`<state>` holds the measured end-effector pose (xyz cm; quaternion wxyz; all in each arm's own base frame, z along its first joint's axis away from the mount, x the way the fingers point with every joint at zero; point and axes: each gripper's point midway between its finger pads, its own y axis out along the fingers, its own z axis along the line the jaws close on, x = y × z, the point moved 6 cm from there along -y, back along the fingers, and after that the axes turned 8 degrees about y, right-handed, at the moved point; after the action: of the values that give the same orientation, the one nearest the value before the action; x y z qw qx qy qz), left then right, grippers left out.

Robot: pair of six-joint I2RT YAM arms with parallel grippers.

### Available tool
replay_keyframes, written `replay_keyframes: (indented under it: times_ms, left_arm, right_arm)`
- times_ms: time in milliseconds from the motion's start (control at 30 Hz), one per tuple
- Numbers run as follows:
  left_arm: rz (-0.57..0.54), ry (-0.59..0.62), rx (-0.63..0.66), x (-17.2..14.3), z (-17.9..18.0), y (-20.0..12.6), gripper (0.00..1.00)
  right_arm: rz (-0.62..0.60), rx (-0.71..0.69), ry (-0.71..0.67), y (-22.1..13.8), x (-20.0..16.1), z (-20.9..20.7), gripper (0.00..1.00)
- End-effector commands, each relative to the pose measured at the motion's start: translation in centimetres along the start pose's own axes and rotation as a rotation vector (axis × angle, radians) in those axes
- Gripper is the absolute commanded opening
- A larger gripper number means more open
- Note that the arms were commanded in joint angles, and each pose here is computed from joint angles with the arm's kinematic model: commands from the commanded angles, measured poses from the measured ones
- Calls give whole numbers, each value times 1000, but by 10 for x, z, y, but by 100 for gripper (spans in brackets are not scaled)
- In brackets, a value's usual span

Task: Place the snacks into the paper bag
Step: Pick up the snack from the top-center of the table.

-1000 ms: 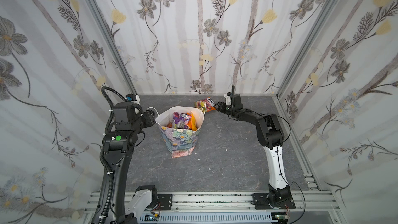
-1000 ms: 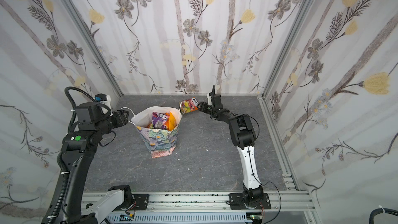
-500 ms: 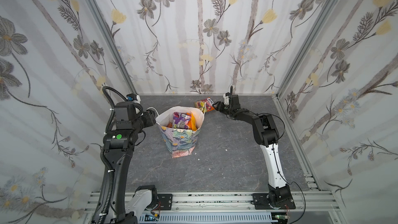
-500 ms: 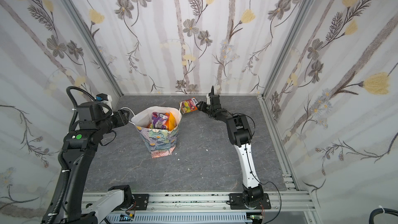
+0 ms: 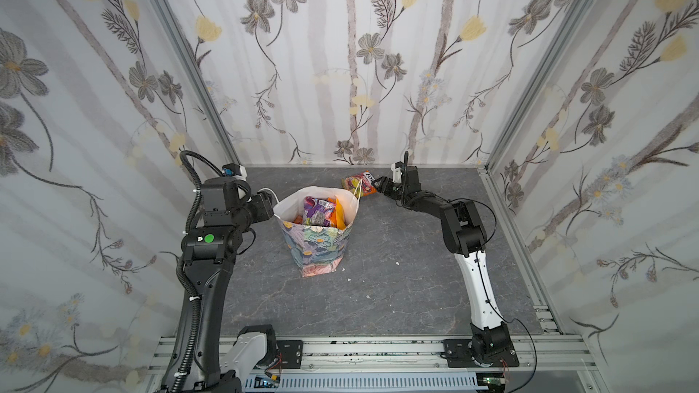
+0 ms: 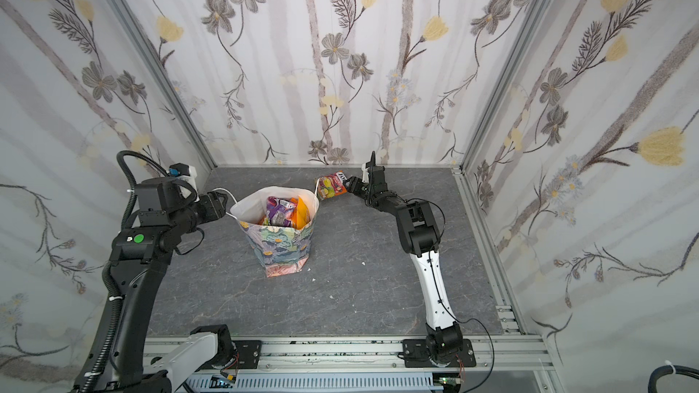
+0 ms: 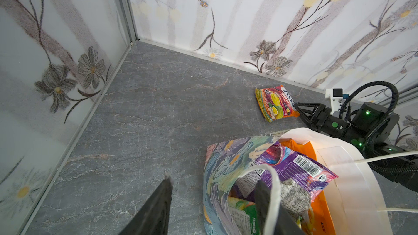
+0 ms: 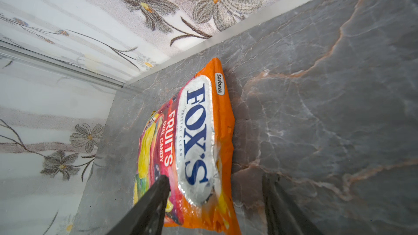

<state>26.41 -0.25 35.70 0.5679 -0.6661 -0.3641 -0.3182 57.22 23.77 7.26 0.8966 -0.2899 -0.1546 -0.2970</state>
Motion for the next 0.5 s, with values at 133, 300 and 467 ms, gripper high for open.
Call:
replay_keyframes:
  times_ms: [133, 300, 467]
  left_arm:
    - [-30, 6, 10, 5, 1, -2, 58]
    - [-31, 7, 12, 5, 1, -3, 58]
    - [-34, 9, 15, 5, 1, -4, 58]
  right_arm:
    - [64, -8, 31, 13, -20, -3, 65]
    - [63, -2, 39, 17, -22, -1, 61]
    - [44, 21, 48, 16, -17, 5, 44]
